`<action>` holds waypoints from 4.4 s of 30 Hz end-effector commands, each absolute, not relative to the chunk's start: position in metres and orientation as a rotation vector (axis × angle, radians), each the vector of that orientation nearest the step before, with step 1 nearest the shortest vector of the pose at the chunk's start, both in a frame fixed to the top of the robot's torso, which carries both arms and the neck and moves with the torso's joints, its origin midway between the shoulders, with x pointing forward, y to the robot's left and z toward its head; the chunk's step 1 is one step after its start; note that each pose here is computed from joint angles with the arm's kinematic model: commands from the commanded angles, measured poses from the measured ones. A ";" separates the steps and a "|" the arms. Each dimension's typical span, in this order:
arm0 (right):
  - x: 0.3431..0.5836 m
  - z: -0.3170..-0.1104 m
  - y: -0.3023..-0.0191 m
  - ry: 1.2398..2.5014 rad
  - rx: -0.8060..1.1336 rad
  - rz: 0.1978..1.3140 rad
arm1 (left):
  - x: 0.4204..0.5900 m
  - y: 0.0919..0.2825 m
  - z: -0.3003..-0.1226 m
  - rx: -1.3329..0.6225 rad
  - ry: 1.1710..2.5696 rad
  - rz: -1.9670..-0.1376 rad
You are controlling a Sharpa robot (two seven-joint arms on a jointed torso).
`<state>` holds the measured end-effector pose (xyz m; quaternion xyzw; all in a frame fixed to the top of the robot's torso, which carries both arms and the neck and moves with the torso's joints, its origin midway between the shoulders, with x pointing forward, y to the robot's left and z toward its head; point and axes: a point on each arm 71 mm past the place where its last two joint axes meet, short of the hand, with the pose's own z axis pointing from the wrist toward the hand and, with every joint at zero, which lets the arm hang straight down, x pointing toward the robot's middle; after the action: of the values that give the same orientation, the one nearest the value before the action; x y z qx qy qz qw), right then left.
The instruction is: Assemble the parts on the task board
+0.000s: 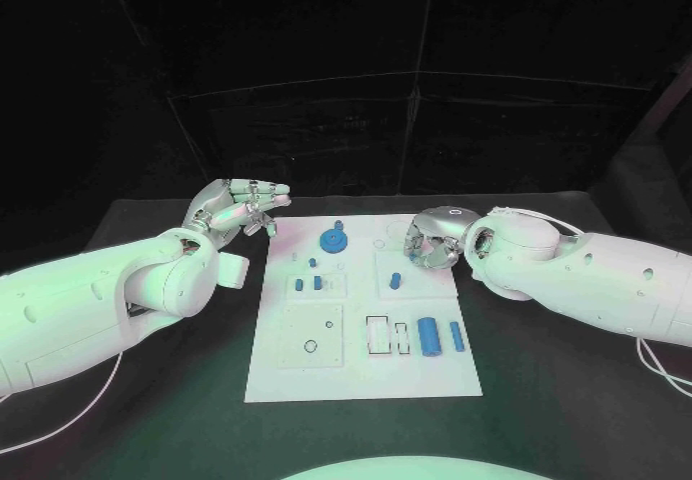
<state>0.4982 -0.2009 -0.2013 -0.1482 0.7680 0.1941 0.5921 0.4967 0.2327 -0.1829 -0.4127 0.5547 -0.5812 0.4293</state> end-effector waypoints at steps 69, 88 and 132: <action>0.416 -0.202 -0.074 1.699 -0.433 0.893 | 0.504 0.231 -0.186 -1.063 1.390 -1.456; 0.413 -0.221 -0.068 1.771 -0.478 0.860 | 0.505 0.229 -0.186 -1.063 1.393 -1.460; 0.412 -0.228 -0.061 1.793 -0.500 0.805 | 0.505 0.230 -0.187 -1.068 1.404 -1.460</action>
<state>0.4130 -0.0620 -0.2271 -0.2022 0.7496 0.3431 0.5286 0.5053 0.2309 -0.1878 -0.4268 0.5579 -0.5756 0.4186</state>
